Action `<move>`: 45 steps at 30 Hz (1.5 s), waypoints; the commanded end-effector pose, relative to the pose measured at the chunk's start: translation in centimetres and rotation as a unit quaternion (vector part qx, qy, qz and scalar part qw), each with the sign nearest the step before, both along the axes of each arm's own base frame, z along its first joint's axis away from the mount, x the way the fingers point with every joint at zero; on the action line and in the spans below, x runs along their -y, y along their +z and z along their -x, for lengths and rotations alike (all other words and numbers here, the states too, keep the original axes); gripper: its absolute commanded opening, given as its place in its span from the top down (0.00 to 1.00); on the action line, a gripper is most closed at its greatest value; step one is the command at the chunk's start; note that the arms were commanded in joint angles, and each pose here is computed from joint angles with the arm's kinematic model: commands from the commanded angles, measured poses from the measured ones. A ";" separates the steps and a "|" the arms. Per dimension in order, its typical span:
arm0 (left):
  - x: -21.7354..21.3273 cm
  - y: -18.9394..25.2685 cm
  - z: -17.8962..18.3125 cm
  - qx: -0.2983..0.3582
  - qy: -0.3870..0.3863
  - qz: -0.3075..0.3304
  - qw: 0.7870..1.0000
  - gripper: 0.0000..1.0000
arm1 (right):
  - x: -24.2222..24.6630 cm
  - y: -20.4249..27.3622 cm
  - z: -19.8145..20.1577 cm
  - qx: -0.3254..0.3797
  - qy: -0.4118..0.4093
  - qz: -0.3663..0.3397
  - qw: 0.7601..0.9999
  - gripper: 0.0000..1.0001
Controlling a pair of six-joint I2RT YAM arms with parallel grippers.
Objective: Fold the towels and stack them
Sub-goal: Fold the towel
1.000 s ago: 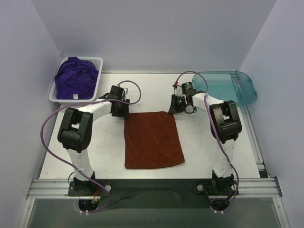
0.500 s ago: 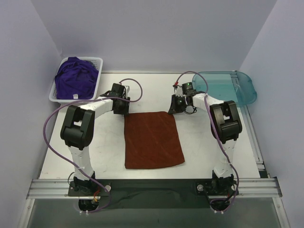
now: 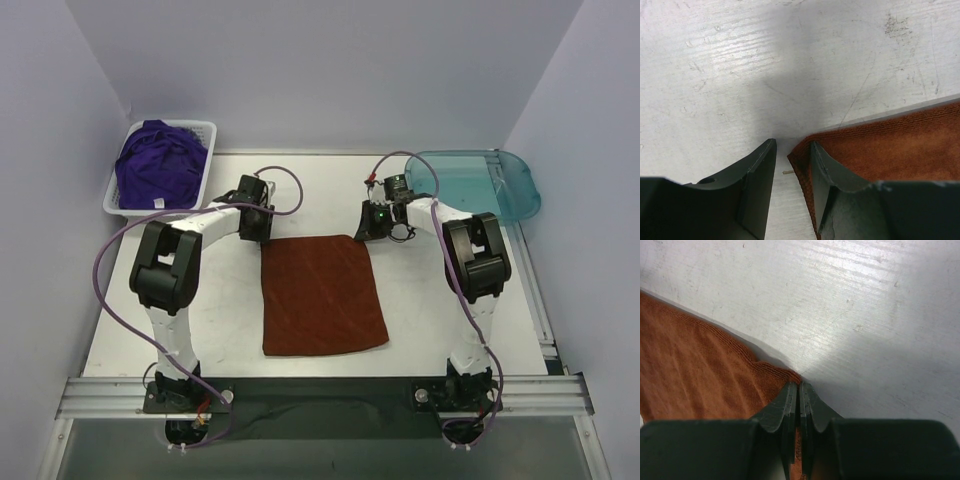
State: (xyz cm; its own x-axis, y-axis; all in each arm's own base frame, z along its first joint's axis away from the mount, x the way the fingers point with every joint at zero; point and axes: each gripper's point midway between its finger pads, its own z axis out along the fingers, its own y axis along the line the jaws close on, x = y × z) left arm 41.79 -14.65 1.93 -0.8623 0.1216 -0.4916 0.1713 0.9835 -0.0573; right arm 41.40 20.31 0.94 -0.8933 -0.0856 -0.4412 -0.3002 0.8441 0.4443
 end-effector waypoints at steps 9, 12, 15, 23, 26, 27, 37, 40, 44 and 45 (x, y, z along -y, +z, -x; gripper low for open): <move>-1.6 -3.9 6.0 -0.122 -0.017 -0.047 0.991 0.71 | 2.1 -2.5 3.7 -0.066 -0.003 0.050 0.997 1.00; -1.6 -3.9 6.0 -0.122 -0.018 -0.049 0.991 0.86 | 2.2 -2.5 3.7 -0.066 -0.003 0.050 0.997 1.00; -1.6 -3.8 6.0 -0.121 -0.019 -0.049 0.991 0.93 | 2.1 -2.3 3.6 -0.063 -0.003 0.050 0.997 1.00; -1.7 -2.1 4.9 -0.093 -0.020 -0.053 0.994 1.00 | 2.0 -0.5 1.9 -0.021 -0.015 0.044 0.999 1.00; -1.8 0.2 3.7 -0.057 -0.015 -0.052 0.997 1.00 | 1.8 1.7 0.5 0.025 -0.025 0.030 0.999 1.00; -1.8 1.4 3.2 -0.041 -0.013 -0.048 0.998 1.00 | 1.8 2.9 -0.2 0.048 -0.029 0.026 0.998 1.00; -1.0 12.6 -0.6 0.139 -0.005 -0.005 0.990 1.00 | 2.1 12.7 -3.0 0.214 -0.067 -0.010 0.975 1.00; -0.5 16.6 -0.9 0.194 -0.010 0.019 0.981 1.00 | 2.2 16.2 -3.0 0.259 -0.078 -0.026 0.962 1.00; 0.0 22.5 -0.4 0.270 -0.024 0.042 0.962 1.00 | 2.4 20.4 -2.4 0.305 -0.081 -0.045 0.948 1.00; 0.1 23.5 -0.3 0.283 -0.025 0.046 0.958 1.00 | 2.7 22.1 -2.0 0.324 -0.084 -0.049 0.941 1.00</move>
State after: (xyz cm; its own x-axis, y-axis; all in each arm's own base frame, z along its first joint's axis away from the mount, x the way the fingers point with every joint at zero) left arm 41.30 -14.25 18.87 -0.6156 0.1112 -0.7802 0.2200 0.9749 -0.0347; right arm 43.23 18.52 18.54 -0.5492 0.0584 -0.8336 -0.3939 0.8617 0.3198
